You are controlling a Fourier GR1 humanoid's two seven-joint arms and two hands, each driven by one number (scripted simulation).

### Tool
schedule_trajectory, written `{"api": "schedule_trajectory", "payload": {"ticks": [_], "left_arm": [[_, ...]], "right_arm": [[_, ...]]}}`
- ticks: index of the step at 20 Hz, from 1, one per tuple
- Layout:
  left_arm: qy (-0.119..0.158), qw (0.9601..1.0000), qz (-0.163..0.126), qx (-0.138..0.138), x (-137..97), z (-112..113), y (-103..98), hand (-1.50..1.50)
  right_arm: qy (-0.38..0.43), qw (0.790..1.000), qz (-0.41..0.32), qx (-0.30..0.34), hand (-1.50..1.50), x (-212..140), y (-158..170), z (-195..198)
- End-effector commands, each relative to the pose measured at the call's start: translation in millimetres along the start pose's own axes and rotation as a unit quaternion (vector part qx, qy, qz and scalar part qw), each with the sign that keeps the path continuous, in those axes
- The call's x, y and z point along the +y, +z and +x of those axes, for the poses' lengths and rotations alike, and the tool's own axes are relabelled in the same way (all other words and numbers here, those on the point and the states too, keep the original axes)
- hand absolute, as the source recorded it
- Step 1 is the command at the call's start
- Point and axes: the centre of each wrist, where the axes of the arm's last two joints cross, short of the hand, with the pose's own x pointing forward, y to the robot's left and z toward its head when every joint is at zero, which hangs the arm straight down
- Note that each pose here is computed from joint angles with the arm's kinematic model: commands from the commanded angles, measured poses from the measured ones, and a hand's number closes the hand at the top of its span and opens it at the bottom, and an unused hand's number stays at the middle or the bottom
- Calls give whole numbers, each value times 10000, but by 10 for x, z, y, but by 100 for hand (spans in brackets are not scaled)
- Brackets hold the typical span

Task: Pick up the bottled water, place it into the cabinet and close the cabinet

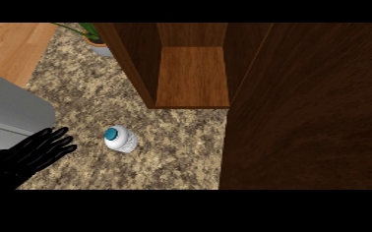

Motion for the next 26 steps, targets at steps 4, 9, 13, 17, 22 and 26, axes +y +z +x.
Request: {"api": "schedule_trajectory", "payload": {"ticks": [4, 9, 13, 17, 22, 26], "left_arm": [[-64, 9996, 233, -138, 283, 127, 7, -150], [-48, 9991, 401, -130, 368, -33, 4, -150], [-230, 9984, 497, -134, 618, -121, -133, -150], [-271, 9985, 470, -51, 612, -383, -340, -150], [-513, 9977, 447, 40, 735, -526, -499, -150], [-433, 9981, 370, 231, 884, -655, -511, -150]], "right_arm": [[96, 9999, 40, -72, -150, 34, 37, -66], [62, 9999, -7, -84, -150, -79, 110, -186], [-1, 10000, 30, -50, -150, -91, 173, -205], [116, 9998, 146, -111, -150, 7, 198, -160], [40, 9996, 282, -85, -150, -42, 241, -91], [69, 9998, 150, -132, -150, 3, 238, -166]]}}
